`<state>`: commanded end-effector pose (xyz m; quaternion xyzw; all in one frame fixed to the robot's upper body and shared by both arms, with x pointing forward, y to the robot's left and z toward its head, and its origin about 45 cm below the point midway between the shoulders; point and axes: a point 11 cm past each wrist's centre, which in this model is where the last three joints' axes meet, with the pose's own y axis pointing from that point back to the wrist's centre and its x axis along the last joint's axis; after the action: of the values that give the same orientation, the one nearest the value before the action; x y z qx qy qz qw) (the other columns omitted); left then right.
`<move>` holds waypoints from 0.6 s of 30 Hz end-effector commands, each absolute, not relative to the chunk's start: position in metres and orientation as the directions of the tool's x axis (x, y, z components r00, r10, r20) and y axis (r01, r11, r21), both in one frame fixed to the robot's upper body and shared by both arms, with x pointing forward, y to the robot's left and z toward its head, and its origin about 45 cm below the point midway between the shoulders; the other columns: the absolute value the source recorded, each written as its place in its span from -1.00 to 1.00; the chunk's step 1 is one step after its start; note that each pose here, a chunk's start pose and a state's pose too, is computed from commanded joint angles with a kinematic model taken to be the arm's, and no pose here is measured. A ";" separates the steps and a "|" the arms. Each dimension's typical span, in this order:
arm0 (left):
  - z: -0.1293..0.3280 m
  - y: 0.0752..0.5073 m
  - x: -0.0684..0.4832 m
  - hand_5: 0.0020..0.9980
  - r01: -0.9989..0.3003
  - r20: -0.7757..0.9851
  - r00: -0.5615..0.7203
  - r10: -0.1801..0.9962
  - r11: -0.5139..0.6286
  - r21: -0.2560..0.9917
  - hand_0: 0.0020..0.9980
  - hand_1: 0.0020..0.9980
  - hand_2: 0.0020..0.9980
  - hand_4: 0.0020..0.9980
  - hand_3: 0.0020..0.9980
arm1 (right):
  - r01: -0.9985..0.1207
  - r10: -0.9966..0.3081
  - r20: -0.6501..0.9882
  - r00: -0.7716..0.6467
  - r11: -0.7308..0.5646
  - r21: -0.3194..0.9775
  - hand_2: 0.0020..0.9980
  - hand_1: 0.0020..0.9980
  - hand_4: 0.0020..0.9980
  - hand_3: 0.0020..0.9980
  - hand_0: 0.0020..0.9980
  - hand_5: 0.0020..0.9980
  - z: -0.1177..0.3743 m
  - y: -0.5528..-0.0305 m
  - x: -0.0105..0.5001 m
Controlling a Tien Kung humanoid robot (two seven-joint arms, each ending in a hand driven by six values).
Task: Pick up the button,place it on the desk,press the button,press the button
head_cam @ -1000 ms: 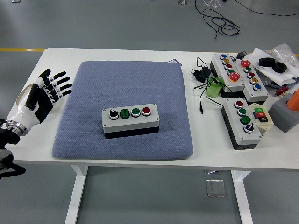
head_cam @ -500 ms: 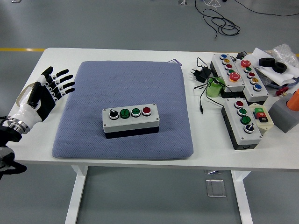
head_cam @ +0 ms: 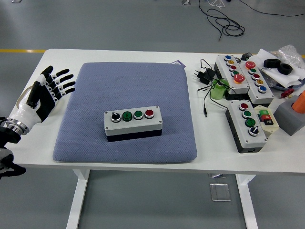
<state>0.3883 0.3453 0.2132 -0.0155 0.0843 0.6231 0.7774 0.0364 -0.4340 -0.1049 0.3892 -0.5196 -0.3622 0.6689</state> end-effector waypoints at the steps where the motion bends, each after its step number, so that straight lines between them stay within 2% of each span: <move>1: 0.213 0.345 0.389 1.00 -0.971 -0.151 0.209 0.966 0.223 0.081 0.61 0.64 0.71 0.40 0.67 | 0.080 -0.889 0.413 0.197 0.434 0.897 0.27 0.08 -0.40 0.13 0.26 -0.54 -0.105 -0.434 0.037; 18: 0.203 0.353 0.389 1.00 -0.979 -0.158 0.157 0.975 0.175 0.106 0.60 0.62 0.69 0.40 0.67 | 0.070 -0.886 0.419 0.198 0.440 0.896 0.26 0.07 -0.40 0.13 0.26 -0.54 -0.104 -0.435 0.041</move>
<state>0.3887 0.3529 0.2032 -0.0108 0.0950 0.6422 0.7606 0.0413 -0.4353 -0.1039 0.3903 -0.5228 -0.3576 0.6681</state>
